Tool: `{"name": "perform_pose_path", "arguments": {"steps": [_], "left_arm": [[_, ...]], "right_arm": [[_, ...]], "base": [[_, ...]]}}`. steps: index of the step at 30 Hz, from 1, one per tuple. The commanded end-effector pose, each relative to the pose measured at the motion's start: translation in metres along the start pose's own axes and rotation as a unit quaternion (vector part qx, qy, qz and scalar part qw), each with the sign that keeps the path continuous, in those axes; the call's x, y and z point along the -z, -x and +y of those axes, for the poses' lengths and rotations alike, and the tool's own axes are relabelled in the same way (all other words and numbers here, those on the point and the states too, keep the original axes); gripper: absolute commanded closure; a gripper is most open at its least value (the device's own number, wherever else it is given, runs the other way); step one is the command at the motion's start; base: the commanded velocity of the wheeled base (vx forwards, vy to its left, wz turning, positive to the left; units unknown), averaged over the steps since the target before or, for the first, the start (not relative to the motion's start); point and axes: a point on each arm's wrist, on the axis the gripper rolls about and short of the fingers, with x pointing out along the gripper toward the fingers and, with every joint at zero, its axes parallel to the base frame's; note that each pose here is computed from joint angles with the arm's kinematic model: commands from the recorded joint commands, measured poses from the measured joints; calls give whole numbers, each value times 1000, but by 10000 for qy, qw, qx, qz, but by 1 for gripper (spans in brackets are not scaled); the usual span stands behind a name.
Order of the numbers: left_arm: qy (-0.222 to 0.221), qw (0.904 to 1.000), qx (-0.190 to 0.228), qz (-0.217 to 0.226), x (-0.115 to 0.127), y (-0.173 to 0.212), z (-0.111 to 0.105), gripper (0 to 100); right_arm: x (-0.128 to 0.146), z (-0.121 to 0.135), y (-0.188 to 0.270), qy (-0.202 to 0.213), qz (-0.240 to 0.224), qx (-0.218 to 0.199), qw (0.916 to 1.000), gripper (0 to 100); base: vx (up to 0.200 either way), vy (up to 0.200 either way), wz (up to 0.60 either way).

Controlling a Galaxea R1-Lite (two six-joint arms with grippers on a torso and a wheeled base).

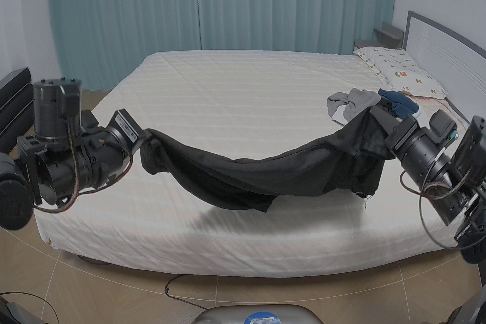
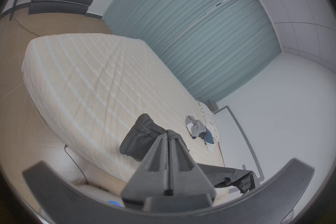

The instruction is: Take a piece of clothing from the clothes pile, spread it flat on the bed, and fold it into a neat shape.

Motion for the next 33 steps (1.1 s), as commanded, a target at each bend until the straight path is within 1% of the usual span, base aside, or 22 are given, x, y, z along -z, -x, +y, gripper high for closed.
{"name": "perform_pose_path", "arguments": {"steps": [1,2,5,6,7,8,9,12,14,15,16,18,19,20,21,22,23,26,29,30,31,33], "left_arm": [[-27,9969,517,-588,-53,32,-52,100],[-23,9972,457,-590,-61,28,-58,100],[7,9983,213,-543,-74,10,-69,100],[23,9984,134,-557,-78,5,-70,100],[23,9984,134,-557,-78,5,-70,100],[46,9985,-14,-547,-83,-6,-71,100],[89,9987,-169,-465,-84,-19,-70,100],[182,9986,-422,-275,-81,-50,-65,100],[175,9982,-528,-225,-78,-65,-61,100],[175,9982,-528,-225,-78,-65,-61,100],[182,9977,-627,-178,-76,-84,-56,100],[207,9971,-709,-172,-75,-104,-51,100],[207,9971,-713,-179,-75,-105,-51,100],[289,9966,-744,-188,-75,-117,-48,100],[298,9965,-754,-189,-75,-118,-48,100],[376,9960,-789,-204,-75,-133,-44,100],[396,9956,-826,-204,-74,-147,-41,100],[419,9949,-894,-218,-73,-169,-33,100],[478,9942,-924,-287,-74,-198,-22,100],[499,9940,-926,-304,-75,-201,-21,100],[599,9934,-897,-391,-78,-213,-17,100],[669,9931,-869,-423,-78,-220,-15,100]], "right_arm": [[-106,65,9,-219,-974,-535,9936,100],[-119,70,3,-212,-1056,-489,9930,100],[-137,73,-26,-126,-1198,-204,9925,100],[-140,71,-34,-95,-1251,-104,9920,100],[-140,71,-34,-95,-1251,-104,9920,100],[-141,66,-50,-34,-1264,53,9920,100],[-137,59,-67,28,-1166,227,9929,100],[-125,40,-98,141,-962,557,9937,100],[-121,32,-112,167,-959,662,9930,100],[-121,32,-112,167,-959,662,9930,100],[-114,19,-131,196,-945,813,9920,100],[-104,7,-149,224,-892,929,9914,100],[-103,6,-150,226,-880,938,9914,100],[-96,-4,-160,242,-835,1038,9908,100],[-96,-5,-161,244,-833,1048,9907,100],[-89,-14,-172,253,-797,1123,9902,100],[-83,-20,-180,179,-810,1122,9902,100],[-72,-29,-194,13,-877,1060,9905,100],[-60,-48,-210,39,-909,1159,9891,100],[-59,-50,-212,41,-908,1170,9890,100],[-55,-58,-219,44,-920,1218,9883,100],[-52,-66,-224,56,-908,1275,9877,100]], "base": [[0,0,0],[0,0,0],[0,0,0],[0,0,0],[0,0,0],[0,0,0],[0,0,0],[0,0,0],[0,0,0],[0,0,0],[0,0,0],[0,0,0],[0,0,0],[0,0,0],[0,0,0],[0,0,0],[0,0,0],[0,0,0],[0,0,0],[0,0,0],[0,0,0],[0,0,0]]}}
